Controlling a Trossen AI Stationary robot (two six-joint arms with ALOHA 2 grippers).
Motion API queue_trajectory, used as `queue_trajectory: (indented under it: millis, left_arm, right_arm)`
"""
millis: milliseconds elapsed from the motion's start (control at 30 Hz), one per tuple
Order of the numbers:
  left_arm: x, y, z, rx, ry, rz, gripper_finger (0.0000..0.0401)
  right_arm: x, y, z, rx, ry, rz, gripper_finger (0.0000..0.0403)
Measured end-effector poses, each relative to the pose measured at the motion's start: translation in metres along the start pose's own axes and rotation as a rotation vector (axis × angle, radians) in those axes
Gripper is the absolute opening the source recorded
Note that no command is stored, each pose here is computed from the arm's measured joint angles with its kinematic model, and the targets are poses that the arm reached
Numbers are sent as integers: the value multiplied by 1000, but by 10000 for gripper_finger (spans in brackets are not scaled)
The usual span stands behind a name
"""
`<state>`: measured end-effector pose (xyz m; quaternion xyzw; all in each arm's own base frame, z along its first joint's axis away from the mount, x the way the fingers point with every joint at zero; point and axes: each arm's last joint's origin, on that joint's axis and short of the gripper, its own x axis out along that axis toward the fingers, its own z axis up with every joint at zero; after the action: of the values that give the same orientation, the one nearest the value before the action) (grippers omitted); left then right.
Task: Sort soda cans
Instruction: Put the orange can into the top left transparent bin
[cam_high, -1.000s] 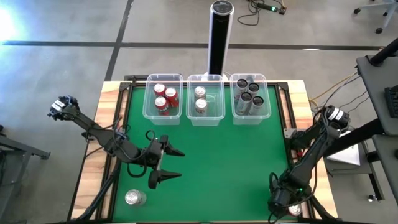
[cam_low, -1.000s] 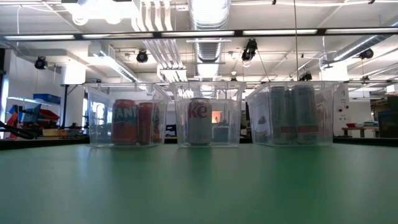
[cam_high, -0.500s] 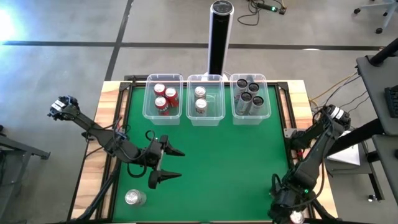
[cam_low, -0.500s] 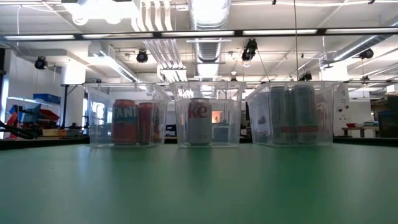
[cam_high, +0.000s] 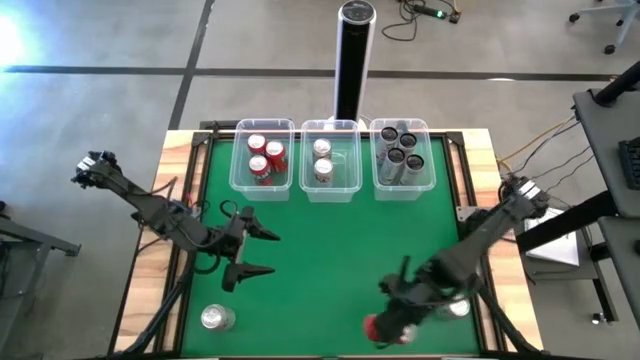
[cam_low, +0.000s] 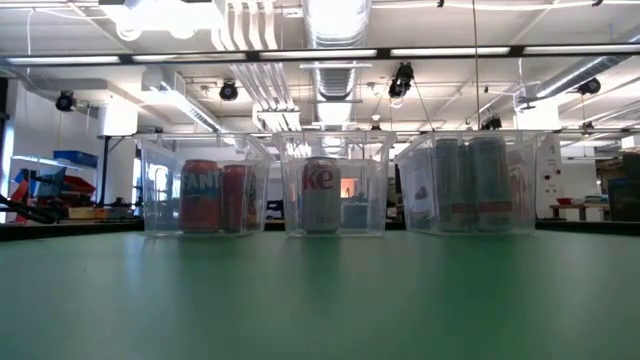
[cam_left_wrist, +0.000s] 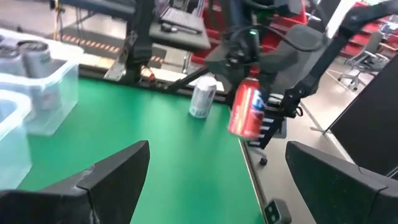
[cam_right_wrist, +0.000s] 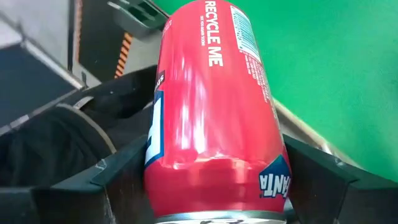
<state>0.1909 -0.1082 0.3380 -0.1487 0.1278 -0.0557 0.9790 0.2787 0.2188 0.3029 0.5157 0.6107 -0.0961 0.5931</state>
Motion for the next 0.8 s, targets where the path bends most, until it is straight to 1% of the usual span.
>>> queue_trajectory:
  millis: [100,167,233,300,433,467,600,667,800]
  left_arm:
    - [-17,7,2,-54,24,13,361]
    - [-27,12,2,-89,51,28,361]
    - [-36,17,0,-115,80,47,361]
    - [-43,21,-1,-139,100,64,361]
    - [-47,26,-6,-143,143,121,361]
    - [-47,27,-8,-139,152,138,361]
    - [-44,28,-13,-112,194,183,361]
    - [-44,29,-16,-101,218,198,361]
    - [-50,36,-23,-105,295,254,361]
  right_arm:
    - [2,26,32,-152,-33,25,301]
    - [1,35,53,-231,-53,-37,301]
    - [0,34,73,-250,-47,-168,301]
    - [0,33,93,-241,-24,-282,301]
    - [-2,33,133,-233,19,-383,302]
    - [-1,33,143,-235,29,-390,302]
    - [6,39,178,-249,44,-350,303]
    - [9,40,189,-258,54,-353,302]
    - [14,38,207,-223,92,-365,303]
